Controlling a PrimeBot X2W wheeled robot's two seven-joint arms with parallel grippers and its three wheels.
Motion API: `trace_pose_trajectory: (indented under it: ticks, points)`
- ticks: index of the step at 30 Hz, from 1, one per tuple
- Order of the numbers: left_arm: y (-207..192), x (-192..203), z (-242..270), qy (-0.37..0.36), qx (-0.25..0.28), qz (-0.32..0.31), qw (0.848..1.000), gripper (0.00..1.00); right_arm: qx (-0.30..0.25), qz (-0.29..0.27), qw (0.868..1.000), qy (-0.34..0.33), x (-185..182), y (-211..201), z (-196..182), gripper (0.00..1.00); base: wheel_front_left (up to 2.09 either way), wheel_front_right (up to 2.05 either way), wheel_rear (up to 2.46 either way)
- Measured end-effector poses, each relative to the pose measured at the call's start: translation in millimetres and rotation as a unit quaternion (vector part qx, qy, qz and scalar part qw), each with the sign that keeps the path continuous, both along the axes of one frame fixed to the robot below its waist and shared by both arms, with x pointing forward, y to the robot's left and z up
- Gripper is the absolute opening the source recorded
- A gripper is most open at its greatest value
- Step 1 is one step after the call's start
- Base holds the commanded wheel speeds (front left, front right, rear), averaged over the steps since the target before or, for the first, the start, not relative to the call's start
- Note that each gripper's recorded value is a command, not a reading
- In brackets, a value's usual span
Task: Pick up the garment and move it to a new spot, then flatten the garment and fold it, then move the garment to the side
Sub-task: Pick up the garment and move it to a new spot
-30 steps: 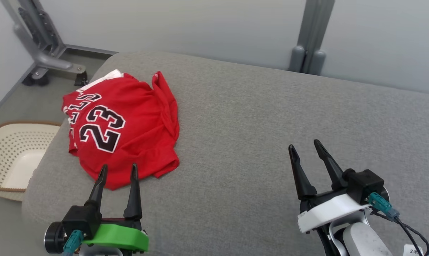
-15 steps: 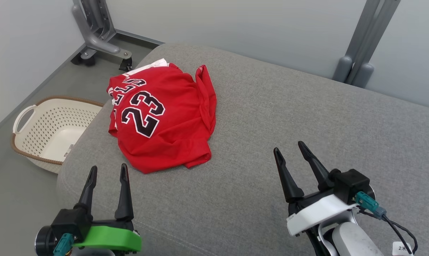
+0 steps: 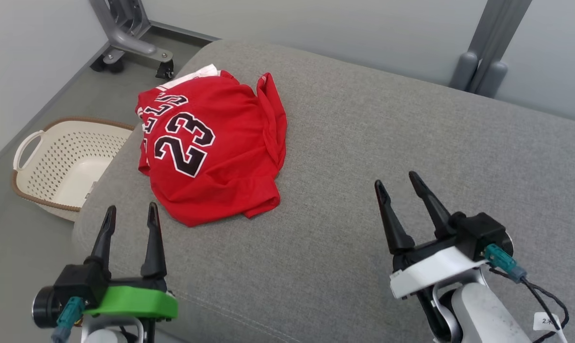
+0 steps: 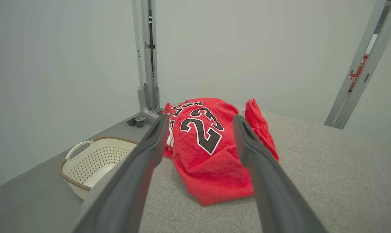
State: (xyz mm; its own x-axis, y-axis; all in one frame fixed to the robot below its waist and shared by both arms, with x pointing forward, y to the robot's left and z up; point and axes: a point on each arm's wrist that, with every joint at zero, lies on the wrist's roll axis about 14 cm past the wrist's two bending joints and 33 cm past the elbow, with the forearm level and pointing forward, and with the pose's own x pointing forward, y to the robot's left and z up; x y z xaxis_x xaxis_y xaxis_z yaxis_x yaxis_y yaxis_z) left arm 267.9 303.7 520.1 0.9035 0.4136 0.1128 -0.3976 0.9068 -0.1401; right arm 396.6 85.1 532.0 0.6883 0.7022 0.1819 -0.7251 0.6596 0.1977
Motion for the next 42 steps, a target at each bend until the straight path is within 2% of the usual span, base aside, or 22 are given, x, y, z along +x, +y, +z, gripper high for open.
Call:
trace_pose_trajectory:
  ticks: [4, 10, 17, 24, 27, 30, 35, 40, 41, 42]
  points:
    - [6, 26, 7, 0.003, 0.019, -0.014, 1.000, 1.00, 0.001, -0.019, 1.000, -0.013, 21, -7, 1, 1.00, 0.00, 0.00, 0.00]
    - [21, 87, 23, 0.004, 0.062, -0.044, 0.997, 1.00, 0.003, -0.055, 0.998, -0.028, 58, -23, -4, 1.00, 0.00, 0.00, 0.00]
    - [20, 176, -1, 0.090, 0.102, -0.127, 0.983, 1.00, -0.005, -0.097, 0.995, -0.006, 90, -49, -37, 1.00, 0.00, 0.00, 0.00]
    - [7, 249, -45, 0.207, 0.072, -0.188, 0.958, 1.00, -0.023, -0.129, 0.991, 0.031, 106, -74, -80, 1.00, 0.00, 0.00, 0.00]
    - [3, 270, -70, 0.251, 0.007, -0.192, 0.949, 1.00, -0.028, -0.141, 0.989, 0.044, 111, -84, -95, 1.00, 0.00, 0.00, 0.00]
    - [2, 278, -98, 0.311, -0.008, -0.199, 0.929, 1.00, -0.035, -0.149, 0.986, 0.060, 111, -92, -111, 1.00, 0.00, 0.00, 0.00]
    - [2, 293, -125, 0.351, -0.039, -0.196, 0.915, 1.00, -0.040, -0.162, 0.983, 0.075, 113, -104, -125, 1.00, 0.00, 0.00, 0.00]
    - [-9, 300, -148, 0.383, -0.041, -0.207, 0.899, 1.00, -0.043, -0.169, 0.981, 0.081, 114, -111, -133, 1.00, 0.00, 0.00, 0.00]
    - [-12, 300, -151, 0.387, -0.041, -0.211, 0.896, 0.80, -0.043, -0.170, 0.981, 0.081, 114, -112, -133, 1.00, 0.00, 0.00, 0.00]
    - [-16, 299, -154, 0.393, -0.044, -0.215, 0.893, 0.26, -0.044, -0.170, 0.981, 0.081, 114, -112, -133, 1.00, 0.00, 0.00, 0.00]
